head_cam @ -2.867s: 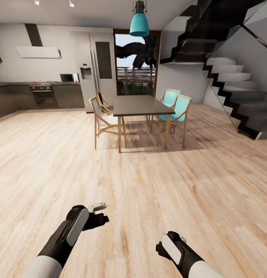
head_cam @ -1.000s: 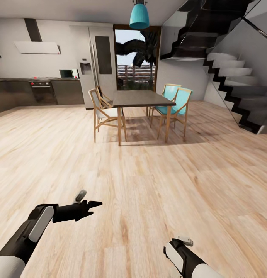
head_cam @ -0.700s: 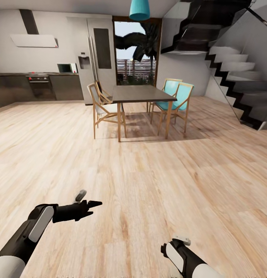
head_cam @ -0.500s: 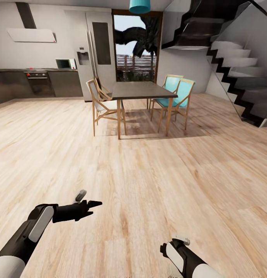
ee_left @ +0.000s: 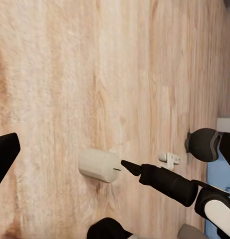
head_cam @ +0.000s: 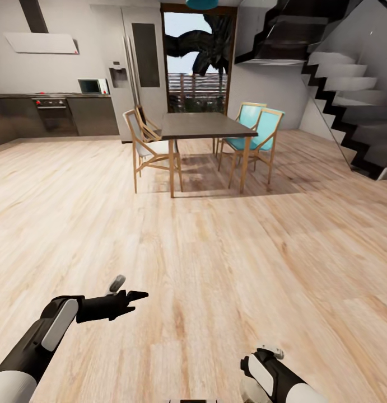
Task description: Place each of the two pumpkins and all three candles from the living room inside a cabinet in the living room (use any cabinet), then make sure every cabinet is closed, and position the cauldron so it is next to a table in the living room.
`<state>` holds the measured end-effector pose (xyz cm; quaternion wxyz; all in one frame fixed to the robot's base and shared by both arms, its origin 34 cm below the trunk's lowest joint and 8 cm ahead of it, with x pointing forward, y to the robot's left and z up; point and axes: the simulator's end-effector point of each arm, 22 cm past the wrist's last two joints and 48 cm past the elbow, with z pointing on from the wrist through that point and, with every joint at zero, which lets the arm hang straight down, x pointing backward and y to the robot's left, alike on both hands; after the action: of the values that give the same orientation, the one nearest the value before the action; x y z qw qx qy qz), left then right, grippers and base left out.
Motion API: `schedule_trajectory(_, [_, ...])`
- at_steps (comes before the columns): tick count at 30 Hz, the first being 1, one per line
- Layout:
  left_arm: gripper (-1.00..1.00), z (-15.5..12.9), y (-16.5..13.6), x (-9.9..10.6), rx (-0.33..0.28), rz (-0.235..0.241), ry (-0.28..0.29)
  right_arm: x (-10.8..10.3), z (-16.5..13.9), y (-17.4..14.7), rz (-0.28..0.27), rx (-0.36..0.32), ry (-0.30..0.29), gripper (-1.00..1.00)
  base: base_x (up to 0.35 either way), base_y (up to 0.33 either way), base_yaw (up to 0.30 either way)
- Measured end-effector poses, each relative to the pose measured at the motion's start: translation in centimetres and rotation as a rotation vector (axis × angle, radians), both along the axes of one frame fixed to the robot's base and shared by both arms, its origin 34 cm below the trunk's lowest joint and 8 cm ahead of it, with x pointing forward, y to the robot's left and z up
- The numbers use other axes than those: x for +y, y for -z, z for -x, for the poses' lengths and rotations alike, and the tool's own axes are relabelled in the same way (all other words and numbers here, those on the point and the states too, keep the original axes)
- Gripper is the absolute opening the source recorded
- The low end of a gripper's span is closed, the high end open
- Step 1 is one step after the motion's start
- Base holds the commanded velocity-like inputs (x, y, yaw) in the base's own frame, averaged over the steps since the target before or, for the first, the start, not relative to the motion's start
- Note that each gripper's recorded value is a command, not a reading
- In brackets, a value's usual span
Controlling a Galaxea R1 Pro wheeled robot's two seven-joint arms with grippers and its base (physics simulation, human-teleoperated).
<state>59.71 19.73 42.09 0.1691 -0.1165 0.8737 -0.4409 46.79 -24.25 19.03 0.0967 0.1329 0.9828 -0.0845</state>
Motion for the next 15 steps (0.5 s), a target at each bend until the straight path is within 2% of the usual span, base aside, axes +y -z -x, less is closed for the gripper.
schedule_trajectory(4, [1.0,0.0,0.0,0.0,-0.001,-0.001,0.0,0.0,0.0,0.0,-0.001,0.001,0.0,1.0,-0.021,-0.124,0.0])
schedule_trajectory(10, [1.0,0.0,0.0,0.0,0.0,0.001,0.0,0.1,0.0,0.0,-0.002,0.0,-0.001,1.0,-0.003,-0.016,0.0])
schedule_trajectory(15, [1.0,0.2,1.1,0.1,0.02,0.0,0.0,0.3,0.7,0.9,-0.009,0.019,-0.004,1.0,0.0,-0.001,0.0])
